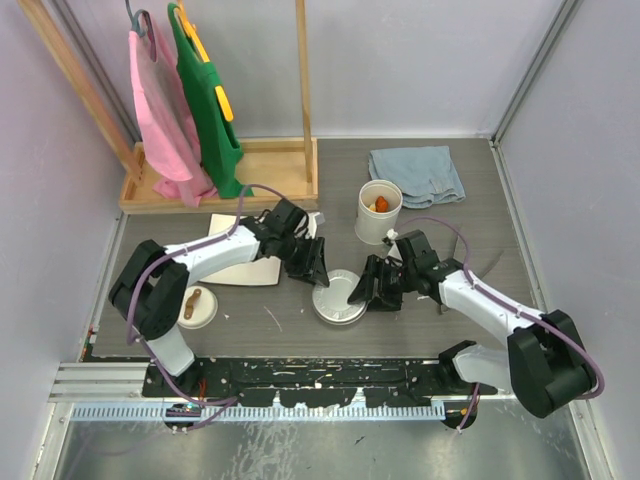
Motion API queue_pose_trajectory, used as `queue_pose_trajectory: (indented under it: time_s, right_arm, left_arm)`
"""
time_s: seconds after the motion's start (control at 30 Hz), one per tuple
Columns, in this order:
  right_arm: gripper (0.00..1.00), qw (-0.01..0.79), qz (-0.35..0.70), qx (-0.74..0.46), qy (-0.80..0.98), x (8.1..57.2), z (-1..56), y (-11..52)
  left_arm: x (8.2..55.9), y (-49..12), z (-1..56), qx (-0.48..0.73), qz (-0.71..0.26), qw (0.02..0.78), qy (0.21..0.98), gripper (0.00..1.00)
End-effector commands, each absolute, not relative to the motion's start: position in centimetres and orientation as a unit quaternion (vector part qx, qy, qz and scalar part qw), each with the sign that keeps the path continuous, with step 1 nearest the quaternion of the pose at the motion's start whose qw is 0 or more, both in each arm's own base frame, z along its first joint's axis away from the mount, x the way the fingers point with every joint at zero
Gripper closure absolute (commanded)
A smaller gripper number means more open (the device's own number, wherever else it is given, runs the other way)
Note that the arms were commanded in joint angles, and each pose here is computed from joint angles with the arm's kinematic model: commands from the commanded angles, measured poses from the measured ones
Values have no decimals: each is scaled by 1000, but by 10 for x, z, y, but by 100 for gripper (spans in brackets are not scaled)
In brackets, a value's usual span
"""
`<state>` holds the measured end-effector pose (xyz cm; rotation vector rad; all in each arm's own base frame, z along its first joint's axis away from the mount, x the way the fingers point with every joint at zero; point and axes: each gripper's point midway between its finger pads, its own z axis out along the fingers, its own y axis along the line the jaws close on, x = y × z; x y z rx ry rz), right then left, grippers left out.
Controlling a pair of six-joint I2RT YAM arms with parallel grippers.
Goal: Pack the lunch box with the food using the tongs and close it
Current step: Close the box lid on the packing box.
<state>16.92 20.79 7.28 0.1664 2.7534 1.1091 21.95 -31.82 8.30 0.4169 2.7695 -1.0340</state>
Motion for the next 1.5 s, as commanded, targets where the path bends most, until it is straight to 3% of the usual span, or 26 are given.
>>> queue_pose_trajectory:
  time_s: [0.0,0.17,0.5,0.63,0.77,1.03,1.33,1.47]
  right_arm:
    - [31,168,380,32,909,209,99,214]
    - [34,160,372,52,913,214,87,208]
    - [55,84,419,114,897,199,53,205]
    - [54,72,429,118,893,194,50,207]
    - [45,106,411,118,898,206,59,202]
    - [39,117,399,89,905,217,75,203]
    - [37,104,382,56,916,205,68,203]
    - [38,109,360,62,925,198,53,194]
  left_arm:
    - [208,-333,96,173,-364,59,913,58]
    - [211,-336,97,175,-364,59,913,56]
    - [221,-345,103,179,-365,64,911,49]
    - [225,-346,99,181,-357,62,914,49]
    - [226,-342,84,175,-337,56,923,58]
    - [217,-341,71,161,-354,47,920,67]
    - [206,-338,57,136,-384,45,912,66]
    - [204,-338,56,125,-396,54,908,58]
